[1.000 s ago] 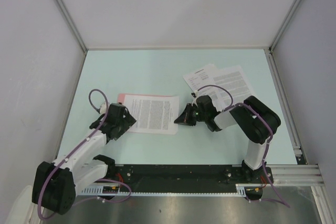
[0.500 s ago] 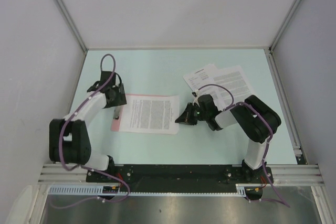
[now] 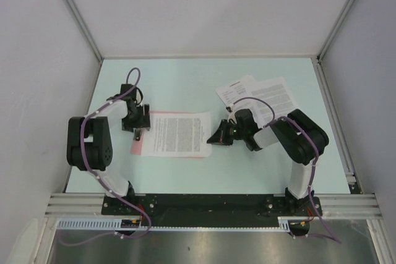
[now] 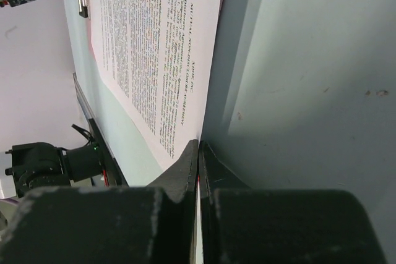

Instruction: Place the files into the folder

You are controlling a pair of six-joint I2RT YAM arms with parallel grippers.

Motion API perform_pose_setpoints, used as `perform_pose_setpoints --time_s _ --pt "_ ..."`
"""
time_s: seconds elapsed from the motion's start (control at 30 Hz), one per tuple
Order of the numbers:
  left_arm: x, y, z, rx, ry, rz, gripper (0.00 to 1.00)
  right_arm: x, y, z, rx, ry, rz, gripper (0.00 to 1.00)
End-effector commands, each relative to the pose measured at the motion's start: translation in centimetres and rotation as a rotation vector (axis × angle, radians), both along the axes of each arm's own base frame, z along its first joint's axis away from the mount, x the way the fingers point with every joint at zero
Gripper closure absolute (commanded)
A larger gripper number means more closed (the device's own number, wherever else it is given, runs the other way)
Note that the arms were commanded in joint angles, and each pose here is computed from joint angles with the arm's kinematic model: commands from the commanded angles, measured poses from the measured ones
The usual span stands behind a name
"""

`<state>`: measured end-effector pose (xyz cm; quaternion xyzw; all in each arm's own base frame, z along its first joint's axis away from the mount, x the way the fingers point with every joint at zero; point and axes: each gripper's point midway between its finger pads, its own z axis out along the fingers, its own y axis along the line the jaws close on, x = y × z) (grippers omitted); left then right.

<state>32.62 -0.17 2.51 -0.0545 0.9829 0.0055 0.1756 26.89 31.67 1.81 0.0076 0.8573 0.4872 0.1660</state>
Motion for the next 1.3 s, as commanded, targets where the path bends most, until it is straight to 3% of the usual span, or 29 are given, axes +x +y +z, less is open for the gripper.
perform_pose_setpoints --time_s 0.0,0.1,0.27,0.4,0.47,0.57,0.87,1.1,1.27 --pt "-0.7 -1.5 -1.8 -0.088 0.046 0.003 0.27 0.7 -0.6 0.9 -0.018 -0.046 0.015 1.00" --pt "-1.2 -4.2 -1.8 -0.238 0.040 0.028 0.35 0.9 -1.2 1.2 -0.028 -0.053 0.016 1.00" --pt "-4.4 -7.4 -2.8 -0.361 0.074 0.067 0.46 1.4 -2.8 1.7 -0.055 -0.068 0.011 1.00" --pt "-5.3 -7.1 -2.5 -0.272 0.056 0.079 0.41 1.7 -3.5 1.9 -0.055 -0.073 0.027 1.00" --pt "-4.6 -6.4 -1.6 -0.227 0.027 0.073 0.33 1.8 -3.8 1.7 -0.068 -0.073 0.039 1.00" --pt "-3.5 -4.9 -0.2 -0.137 0.002 0.045 0.31 1.9 -4.5 1.5 -0.085 -0.065 0.048 1.00" --pt "-2.0 -4.3 -0.3 -0.073 0.012 -0.057 0.41 2.1 -5.9 0.4 -0.148 -0.009 -0.012 1.00" --pt "-0.2 -4.5 0.3 -0.073 -0.005 -0.073 0.50 2.2 -5.4 0.4 -0.115 -0.003 -0.004 1.00" --pt "0.3 -4.5 0.2 -0.071 0.008 -0.084 0.49 2.2 -5.1 0.3 -0.112 -0.004 0.002 1.00"
